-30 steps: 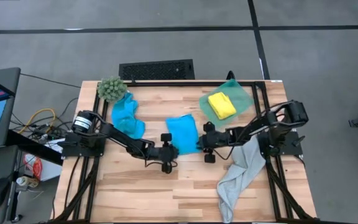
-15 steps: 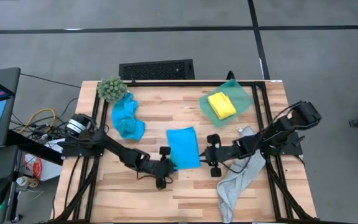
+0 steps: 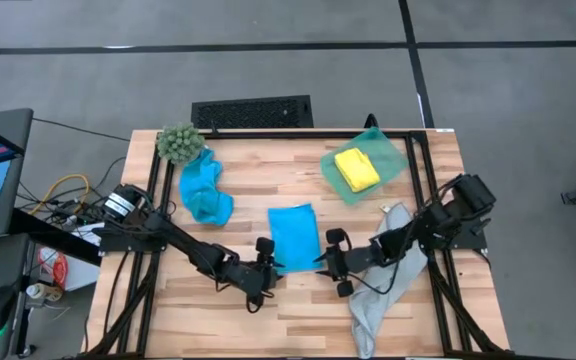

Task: Fold microfiber towels
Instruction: Fold the right blue towel

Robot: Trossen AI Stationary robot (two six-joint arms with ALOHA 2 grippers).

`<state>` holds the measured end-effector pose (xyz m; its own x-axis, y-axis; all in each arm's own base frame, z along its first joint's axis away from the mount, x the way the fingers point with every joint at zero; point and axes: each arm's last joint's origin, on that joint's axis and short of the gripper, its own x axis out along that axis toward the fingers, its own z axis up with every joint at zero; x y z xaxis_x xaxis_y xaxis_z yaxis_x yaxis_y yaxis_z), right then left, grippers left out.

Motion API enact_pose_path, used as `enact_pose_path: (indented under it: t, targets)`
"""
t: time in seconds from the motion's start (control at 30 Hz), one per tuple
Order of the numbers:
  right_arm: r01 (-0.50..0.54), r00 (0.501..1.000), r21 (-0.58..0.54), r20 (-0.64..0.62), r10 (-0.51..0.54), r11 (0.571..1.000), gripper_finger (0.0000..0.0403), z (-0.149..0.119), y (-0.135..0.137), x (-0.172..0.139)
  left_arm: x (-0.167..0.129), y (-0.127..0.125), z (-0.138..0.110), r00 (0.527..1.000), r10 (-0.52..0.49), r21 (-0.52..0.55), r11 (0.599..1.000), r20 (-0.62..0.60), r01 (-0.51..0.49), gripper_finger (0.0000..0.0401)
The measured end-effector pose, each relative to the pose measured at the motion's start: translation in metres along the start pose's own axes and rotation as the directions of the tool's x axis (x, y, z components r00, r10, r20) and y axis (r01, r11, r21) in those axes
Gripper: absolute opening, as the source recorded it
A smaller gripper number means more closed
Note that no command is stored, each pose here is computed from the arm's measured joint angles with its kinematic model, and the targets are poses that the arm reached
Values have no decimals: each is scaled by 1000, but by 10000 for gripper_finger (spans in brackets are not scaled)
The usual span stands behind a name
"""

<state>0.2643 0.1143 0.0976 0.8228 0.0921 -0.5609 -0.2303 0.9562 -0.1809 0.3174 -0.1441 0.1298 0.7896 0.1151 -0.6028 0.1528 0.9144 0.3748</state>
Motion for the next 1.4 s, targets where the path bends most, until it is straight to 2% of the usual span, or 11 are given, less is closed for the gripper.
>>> enact_pose_path:
  t: [0.13,0.27,0.5,0.67,0.83,1.13,1.23,1.4]
  targets:
    - [14,999,27,-38,-13,1000,197,-12,-2,10,0,0,-7,998,-4,3,1000,-65,4,167]
    - [23,999,71,-51,-20,997,204,-17,-3,16,2,-2,-10,996,-16,-6,1000,-86,16,183]
    - [24,998,98,-56,-18,995,182,-18,-2,16,22,-14,-25,994,-3,4,1000,-111,3,185]
    - [34,997,158,-80,-21,987,158,-20,-2,16,25,-15,-28,992,50,-62,996,-119,-58,184]
    - [41,996,177,-90,-25,983,113,-21,0,15,25,-15,-30,990,42,-136,989,-132,-60,144]
    - [-12,999,199,-49,22,980,50,-11,6,6,24,-15,-28,991,41,-242,968,-125,-71,12]
    - [-27,999,204,-14,31,979,38,1,5,-4,19,-13,-20,993,31,-260,964,-117,-61,7]
    - [-30,1000,209,7,30,977,25,16,-1,-23,0,-8,12,998,34,-271,961,-59,-49,3]
